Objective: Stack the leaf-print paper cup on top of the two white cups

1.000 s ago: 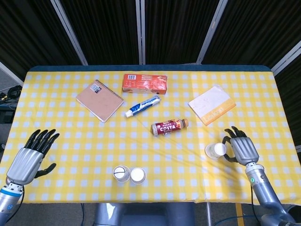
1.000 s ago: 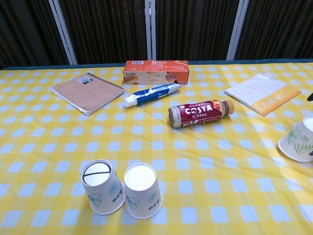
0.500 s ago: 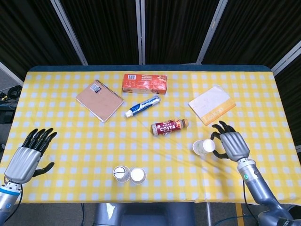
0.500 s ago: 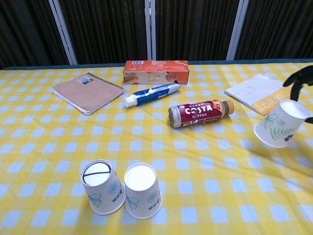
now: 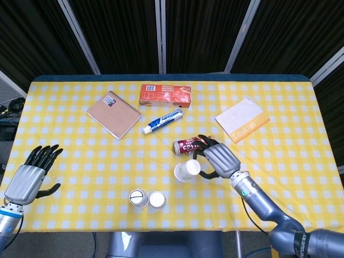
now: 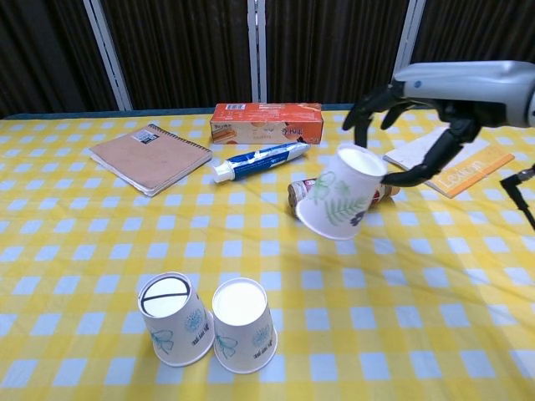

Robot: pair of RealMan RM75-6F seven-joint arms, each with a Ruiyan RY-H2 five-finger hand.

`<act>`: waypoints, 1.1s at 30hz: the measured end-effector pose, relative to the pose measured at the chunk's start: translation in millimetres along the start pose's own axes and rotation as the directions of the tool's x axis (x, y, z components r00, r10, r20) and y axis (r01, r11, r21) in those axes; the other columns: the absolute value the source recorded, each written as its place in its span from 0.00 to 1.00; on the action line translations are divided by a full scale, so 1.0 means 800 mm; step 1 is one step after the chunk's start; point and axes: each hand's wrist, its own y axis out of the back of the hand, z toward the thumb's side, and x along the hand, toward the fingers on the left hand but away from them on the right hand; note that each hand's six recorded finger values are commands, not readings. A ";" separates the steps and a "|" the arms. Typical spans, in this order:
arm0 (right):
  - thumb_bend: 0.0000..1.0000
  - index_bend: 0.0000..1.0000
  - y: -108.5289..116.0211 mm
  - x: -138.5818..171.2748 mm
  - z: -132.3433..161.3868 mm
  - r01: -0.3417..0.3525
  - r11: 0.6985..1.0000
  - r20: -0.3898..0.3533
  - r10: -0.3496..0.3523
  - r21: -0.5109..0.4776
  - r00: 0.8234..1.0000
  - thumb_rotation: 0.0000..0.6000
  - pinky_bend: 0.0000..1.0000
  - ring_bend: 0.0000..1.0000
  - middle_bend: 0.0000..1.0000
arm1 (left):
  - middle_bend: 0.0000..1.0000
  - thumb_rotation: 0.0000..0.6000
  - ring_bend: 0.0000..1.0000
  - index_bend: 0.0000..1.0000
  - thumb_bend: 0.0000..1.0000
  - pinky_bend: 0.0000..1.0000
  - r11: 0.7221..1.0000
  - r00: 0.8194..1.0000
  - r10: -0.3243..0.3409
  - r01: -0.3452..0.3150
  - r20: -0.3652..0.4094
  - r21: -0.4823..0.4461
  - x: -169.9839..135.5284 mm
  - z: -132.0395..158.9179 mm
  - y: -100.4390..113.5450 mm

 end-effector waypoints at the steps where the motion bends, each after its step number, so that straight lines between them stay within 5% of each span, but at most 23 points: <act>1: 0.22 0.57 -0.001 -0.003 0.013 -0.006 1.000 -0.023 0.006 -0.005 1.000 1.00 0.21 0.00 0.18 | 0.00 1.00 0.00 0.00 0.24 0.00 1.000 1.000 -0.002 0.002 -0.002 -0.002 0.001 -0.001 0.000; 16: 0.22 0.57 0.005 -0.027 0.124 0.007 1.000 -0.198 -0.008 -0.005 0.980 1.00 0.21 0.00 0.19 | 0.00 1.00 0.00 0.00 0.24 0.00 0.999 1.000 -0.026 0.026 -0.005 -0.021 0.007 -0.010 -0.002; 33: 0.22 0.58 -0.005 -0.009 0.144 0.079 0.996 -0.225 -0.088 -0.047 0.970 1.00 0.20 0.00 0.19 | 0.00 1.00 0.00 0.00 0.24 0.00 0.999 1.000 -0.023 0.023 0.012 -0.025 0.004 -0.005 0.000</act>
